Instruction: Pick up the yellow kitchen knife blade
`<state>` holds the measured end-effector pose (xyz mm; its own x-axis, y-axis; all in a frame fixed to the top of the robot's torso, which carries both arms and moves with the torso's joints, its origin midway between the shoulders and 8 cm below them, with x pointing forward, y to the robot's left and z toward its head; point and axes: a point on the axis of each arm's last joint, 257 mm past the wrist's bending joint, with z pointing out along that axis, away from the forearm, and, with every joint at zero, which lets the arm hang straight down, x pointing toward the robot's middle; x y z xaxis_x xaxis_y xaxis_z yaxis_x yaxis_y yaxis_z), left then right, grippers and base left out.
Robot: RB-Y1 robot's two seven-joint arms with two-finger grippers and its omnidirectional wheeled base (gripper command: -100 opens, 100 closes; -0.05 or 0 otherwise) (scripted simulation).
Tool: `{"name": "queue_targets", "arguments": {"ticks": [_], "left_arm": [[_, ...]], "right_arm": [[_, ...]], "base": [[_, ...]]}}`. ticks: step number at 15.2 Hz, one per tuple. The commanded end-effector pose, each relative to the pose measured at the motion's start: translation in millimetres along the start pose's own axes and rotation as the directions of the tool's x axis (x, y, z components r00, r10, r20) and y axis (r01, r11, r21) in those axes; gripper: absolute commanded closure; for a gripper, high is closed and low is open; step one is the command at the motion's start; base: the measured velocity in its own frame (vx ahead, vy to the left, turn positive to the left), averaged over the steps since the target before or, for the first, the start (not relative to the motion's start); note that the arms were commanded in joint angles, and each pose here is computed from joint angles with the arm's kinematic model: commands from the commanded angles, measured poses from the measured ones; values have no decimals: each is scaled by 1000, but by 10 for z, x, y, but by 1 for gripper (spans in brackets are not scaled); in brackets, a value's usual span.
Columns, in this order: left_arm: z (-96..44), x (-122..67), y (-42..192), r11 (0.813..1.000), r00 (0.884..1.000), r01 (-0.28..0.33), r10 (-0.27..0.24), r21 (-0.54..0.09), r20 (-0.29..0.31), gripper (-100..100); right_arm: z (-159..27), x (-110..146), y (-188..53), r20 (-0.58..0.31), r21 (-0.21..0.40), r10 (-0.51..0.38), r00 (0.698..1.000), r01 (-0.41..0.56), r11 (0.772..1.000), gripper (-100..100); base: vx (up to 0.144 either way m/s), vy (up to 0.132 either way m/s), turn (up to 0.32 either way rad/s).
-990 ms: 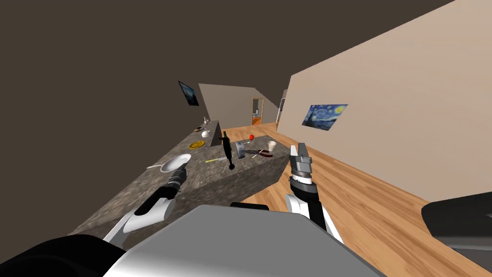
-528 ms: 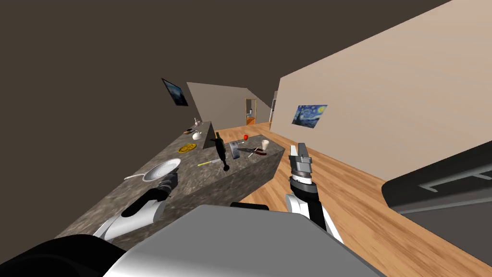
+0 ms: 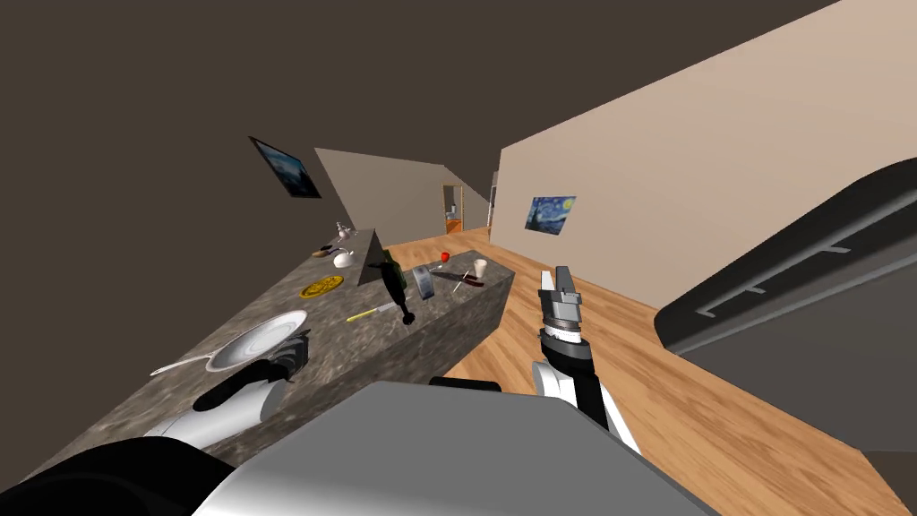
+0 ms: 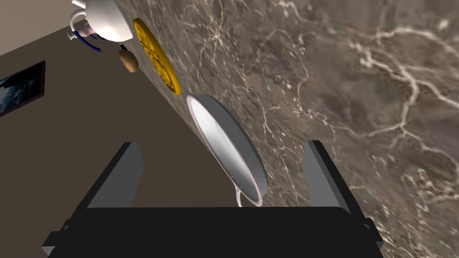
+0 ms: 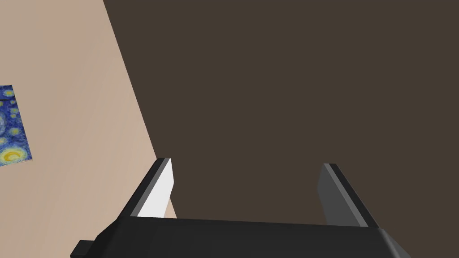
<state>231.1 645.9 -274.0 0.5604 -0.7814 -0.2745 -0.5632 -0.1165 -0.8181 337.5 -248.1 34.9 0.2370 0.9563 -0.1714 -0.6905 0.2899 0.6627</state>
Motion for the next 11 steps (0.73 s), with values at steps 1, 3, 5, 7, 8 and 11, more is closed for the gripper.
{"name": "queue_targets", "arguments": {"ticks": [1, 3, 5, 7, 8, 11], "left_arm": [[-5, -69, 89, 999, 1000, 4, -3, -34, 8, -100], [-16, -327, 230, 995, 998, 32, -27, -93, 48, -100], [-43, -571, 352, 988, 995, 65, -53, -142, 86, -100], [-54, -573, 420, 984, 995, 67, -52, -168, 89, -100], [-61, -574, 455, 981, 995, 68, -52, -182, 90, -100], [-114, -801, 598, 966, 989, 107, -78, -236, 129, -100]], "right_arm": [[0, 0, 0, 0, 0, 0, 1000, 0, 1000, 0], [0, 0, 0, 0, 0, 0, 1000, 0, 1000, 0], [0, 0, 0, 0, 0, 0, 1000, 0, 1000, 0], [0, 0, 0, 0, 0, 0, 1000, 0, 1000, 0], [0, 0, 0, 0, 0, 0, 1000, 0, 1000, 0], [0, 0, 0, 0, 0, 0, 1000, 0, 1000, 0]], "base": [[10, -17, -87], [9, -19, -225], [16, -23, -260], [20, -19, -256], [0, 0, 0], [13, -8, -205]]}}
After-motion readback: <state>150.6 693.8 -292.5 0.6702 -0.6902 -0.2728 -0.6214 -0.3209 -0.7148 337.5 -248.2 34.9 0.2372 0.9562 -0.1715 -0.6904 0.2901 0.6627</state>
